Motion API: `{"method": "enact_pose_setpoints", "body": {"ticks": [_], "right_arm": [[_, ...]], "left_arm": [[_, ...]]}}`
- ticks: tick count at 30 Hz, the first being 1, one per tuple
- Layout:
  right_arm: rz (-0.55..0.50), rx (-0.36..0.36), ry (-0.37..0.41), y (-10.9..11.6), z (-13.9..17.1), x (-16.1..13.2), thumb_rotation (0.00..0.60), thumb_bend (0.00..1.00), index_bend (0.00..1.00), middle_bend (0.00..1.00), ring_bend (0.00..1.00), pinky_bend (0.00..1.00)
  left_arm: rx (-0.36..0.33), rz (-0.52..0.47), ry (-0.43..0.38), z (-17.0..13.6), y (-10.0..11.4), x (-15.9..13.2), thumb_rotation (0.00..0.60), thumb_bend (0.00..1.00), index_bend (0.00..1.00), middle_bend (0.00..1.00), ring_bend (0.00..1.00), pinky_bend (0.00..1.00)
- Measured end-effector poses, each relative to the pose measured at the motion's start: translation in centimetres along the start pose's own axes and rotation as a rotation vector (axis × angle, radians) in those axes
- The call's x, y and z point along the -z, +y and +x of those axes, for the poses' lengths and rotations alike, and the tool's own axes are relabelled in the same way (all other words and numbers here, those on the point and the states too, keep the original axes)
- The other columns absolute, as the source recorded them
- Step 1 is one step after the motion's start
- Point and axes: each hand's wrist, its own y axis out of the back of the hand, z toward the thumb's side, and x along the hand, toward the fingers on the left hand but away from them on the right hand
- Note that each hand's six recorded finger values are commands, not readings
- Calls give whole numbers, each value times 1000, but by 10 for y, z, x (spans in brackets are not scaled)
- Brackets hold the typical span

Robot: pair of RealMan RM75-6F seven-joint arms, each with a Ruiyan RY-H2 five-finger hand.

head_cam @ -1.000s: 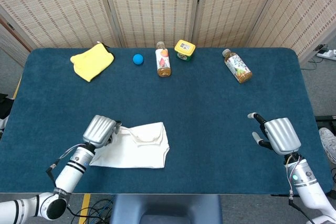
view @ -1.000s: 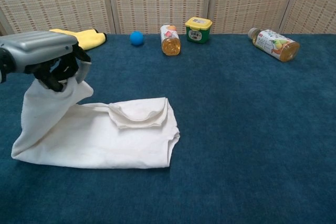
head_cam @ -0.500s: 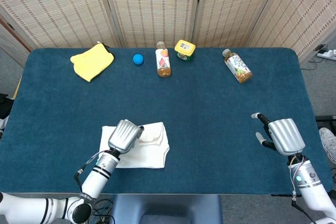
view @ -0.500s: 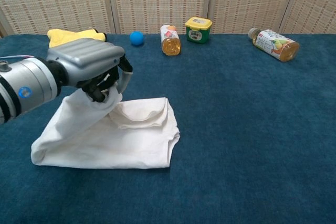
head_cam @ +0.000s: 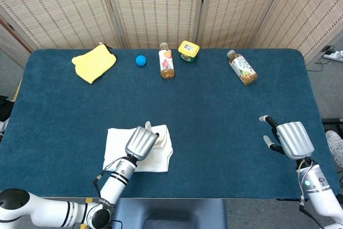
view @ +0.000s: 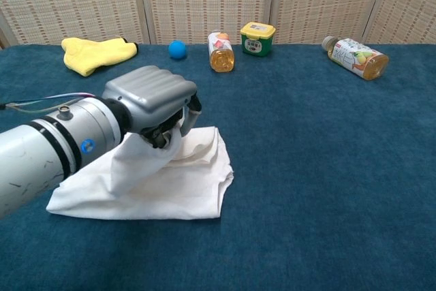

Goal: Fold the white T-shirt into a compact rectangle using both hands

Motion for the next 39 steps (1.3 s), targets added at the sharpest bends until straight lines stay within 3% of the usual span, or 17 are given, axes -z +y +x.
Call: {"method": "enact_pose_setpoints", "body": {"ticks": [10,18,24,31,39], "right_arm": [[1,0,-12,1,2,4,600,341,300,916,948,1000],[2,1,-17,1,2,5,600,341,300,916,948,1000],[2,3,-19,2,3,6,600,341,300,916,948,1000],[0,8,-20,3,3,6,600,341,300,916,948,1000],[-6,16,-20,4,2,7,600,341,300,916,948,1000]], "left_arm": [[12,31,-22,6,-6,-17,600,534,526,827,738,905],[33,46,-39,6,-16,-27,600,385,398,818,730,905],[17,28,-36,7,-14,-33,600,250,167,793,714,905],[-45,-53,-46,4,3,-39,600,200,25,744,678,908],[-128,-163,-63,-8,28,-36,600,199,20,721,662,909]]}}
